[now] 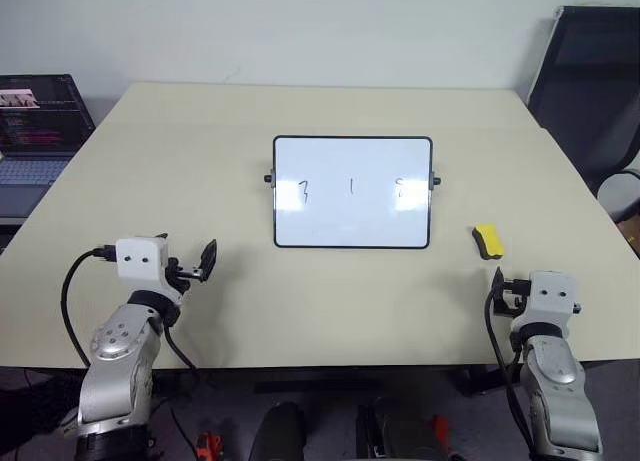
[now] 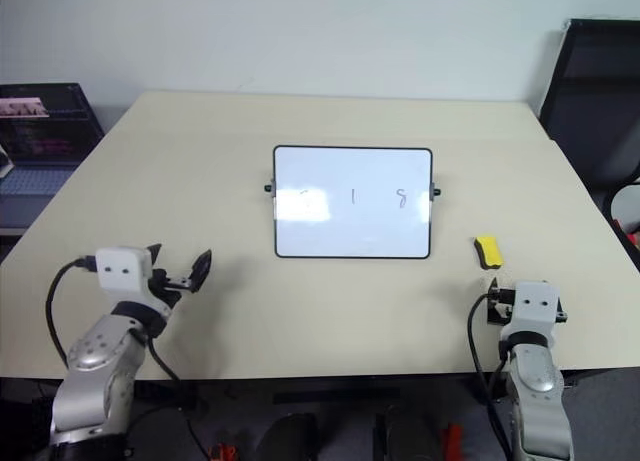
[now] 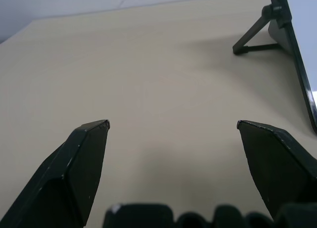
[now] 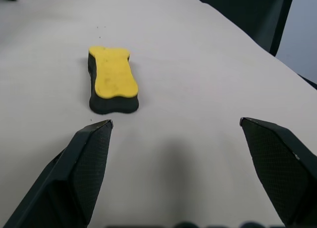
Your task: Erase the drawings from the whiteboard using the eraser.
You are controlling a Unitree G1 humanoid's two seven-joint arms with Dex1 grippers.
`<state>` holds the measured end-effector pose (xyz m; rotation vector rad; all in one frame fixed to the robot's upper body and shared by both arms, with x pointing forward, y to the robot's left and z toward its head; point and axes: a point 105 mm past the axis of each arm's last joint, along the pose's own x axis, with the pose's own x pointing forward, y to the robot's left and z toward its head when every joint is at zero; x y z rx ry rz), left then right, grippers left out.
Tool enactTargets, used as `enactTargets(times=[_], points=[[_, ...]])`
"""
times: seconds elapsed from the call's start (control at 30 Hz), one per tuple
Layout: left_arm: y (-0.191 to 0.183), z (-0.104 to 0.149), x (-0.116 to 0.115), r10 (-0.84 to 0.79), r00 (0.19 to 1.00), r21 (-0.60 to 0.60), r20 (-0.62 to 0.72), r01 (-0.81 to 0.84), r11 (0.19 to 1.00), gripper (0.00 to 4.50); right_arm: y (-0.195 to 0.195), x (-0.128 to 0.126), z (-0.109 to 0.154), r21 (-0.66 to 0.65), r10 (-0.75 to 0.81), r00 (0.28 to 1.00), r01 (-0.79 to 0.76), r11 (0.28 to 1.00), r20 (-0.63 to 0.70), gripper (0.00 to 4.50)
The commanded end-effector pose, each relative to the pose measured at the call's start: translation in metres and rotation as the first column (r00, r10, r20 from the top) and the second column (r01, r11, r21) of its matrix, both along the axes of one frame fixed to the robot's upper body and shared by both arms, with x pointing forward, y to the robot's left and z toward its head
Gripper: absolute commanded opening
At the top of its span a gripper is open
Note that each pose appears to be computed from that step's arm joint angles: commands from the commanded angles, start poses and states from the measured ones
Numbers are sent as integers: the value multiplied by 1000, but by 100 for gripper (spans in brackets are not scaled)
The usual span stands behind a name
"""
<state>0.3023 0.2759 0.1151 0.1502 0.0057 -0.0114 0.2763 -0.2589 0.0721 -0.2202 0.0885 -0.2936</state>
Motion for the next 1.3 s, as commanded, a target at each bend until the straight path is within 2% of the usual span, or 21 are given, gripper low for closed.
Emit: enactTargets(times=[0.03, 0.17, 0.3, 0.93, 1.07, 1.3], points=[[0, 22, -1, 6, 997, 17, 71, -7, 1000, 450, 1, 2, 15, -25, 16, 999, -15, 1000, 49, 449], [-1, 18, 2, 4, 998, 11, 66, -5, 1000, 450, -2, 0, 16, -28, 2, 999, -1, 1000, 49, 449], [-4, 26, 5, -6, 996, 15, 84, 5, 1000, 450, -3, 0, 17, -30, 4, 999, -2, 1000, 50, 449], [-3, 23, -3, 4, 997, 29, 80, -6, 1000, 450, 3, 7, 16, -19, 23, 998, -22, 1000, 50, 449], [-16, 33, 3, -64, 991, -5, 121, 65, 998, 450, 1, 10, 21, -13, 30, 998, -30, 999, 59, 449], [-70, 62, 17, -336, 922, -65, 191, 354, 933, 450, 7, 24, 40, 61, 86, 993, -91, 994, 80, 449]])
